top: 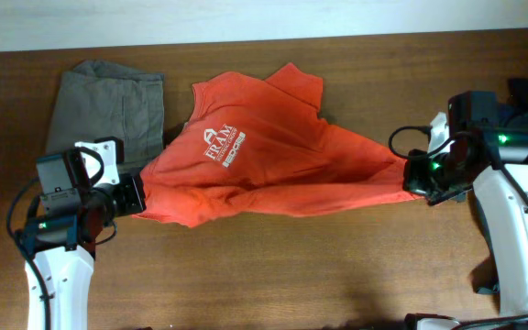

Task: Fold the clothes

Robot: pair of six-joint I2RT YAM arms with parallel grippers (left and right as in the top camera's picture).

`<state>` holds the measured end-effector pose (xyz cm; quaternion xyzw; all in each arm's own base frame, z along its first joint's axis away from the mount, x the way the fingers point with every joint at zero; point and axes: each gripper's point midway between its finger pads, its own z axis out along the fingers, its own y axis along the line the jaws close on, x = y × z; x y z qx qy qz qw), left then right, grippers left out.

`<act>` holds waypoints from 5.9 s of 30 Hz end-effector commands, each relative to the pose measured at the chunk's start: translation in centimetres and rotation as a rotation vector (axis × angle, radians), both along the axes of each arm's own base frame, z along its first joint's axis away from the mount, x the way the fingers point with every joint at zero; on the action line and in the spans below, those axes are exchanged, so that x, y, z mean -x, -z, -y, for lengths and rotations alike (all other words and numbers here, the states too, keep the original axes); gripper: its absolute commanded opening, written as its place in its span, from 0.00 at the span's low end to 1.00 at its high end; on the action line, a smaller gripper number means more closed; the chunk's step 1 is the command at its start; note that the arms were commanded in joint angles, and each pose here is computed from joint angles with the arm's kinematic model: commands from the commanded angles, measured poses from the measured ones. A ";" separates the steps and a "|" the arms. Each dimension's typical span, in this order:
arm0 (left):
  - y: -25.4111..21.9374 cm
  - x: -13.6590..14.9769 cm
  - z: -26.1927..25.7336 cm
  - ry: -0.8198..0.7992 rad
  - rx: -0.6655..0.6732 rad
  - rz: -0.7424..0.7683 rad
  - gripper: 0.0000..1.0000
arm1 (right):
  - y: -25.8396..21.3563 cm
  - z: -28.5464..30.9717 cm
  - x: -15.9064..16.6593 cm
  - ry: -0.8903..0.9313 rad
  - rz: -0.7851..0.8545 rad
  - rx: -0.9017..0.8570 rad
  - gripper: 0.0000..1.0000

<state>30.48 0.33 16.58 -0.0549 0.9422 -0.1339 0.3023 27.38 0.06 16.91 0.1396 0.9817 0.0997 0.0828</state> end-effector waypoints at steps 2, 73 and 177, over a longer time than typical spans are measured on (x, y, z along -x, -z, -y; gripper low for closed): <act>-0.2 0.4 -1.1 -0.028 -0.063 -0.014 0.00 | 0.0 -0.1 -0.1 0.023 -0.013 -0.019 0.12; -0.2 0.4 -1.2 -0.030 -0.065 -0.014 0.00 | 15.1 -2.4 6.6 0.229 -0.263 -0.151 0.42; -2.9 -2.0 -0.1 0.022 -0.003 0.061 0.00 | 2.5 3.8 0.5 0.173 -0.021 0.189 0.04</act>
